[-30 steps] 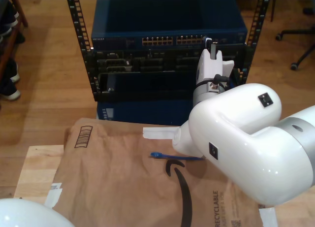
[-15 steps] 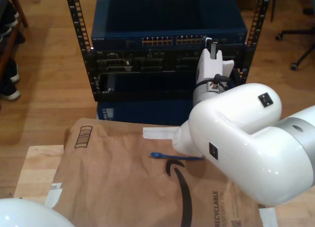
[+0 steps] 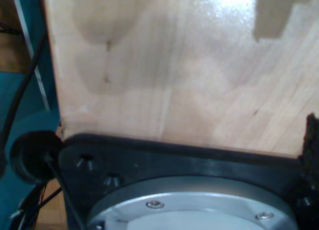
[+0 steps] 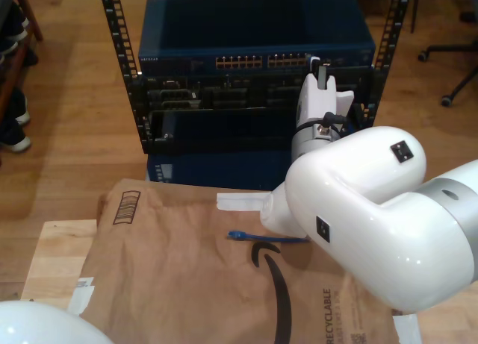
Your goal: Grab the cable and plug it in
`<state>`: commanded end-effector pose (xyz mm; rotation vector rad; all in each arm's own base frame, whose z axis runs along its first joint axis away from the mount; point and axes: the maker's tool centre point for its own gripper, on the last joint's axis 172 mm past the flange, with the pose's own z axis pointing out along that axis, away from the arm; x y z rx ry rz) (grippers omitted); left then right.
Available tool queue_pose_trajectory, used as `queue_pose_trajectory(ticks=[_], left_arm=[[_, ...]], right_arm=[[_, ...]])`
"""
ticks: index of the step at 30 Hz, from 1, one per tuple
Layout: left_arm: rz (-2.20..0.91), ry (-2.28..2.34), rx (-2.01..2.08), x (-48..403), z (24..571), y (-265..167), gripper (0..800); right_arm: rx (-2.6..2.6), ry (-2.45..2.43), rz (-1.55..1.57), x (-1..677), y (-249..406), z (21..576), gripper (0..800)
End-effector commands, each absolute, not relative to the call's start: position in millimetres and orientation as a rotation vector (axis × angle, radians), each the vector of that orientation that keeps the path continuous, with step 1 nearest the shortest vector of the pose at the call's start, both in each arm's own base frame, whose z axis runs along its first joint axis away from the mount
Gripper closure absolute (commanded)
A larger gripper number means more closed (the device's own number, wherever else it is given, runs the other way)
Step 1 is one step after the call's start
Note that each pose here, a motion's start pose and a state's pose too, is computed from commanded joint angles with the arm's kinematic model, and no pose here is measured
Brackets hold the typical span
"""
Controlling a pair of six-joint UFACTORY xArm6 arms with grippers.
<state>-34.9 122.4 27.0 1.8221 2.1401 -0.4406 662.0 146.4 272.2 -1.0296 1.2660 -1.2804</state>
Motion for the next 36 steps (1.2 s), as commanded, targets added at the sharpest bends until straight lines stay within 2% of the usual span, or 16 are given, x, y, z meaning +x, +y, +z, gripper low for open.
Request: queue_pose_trajectory(ticks=[36], left_arm=[[-0.44,2.141,1.82,-35.0,27.0,122.4,0]], right_arm=[[-1.026,1.266,-1.282,663.7,146.1,272.2,800]])
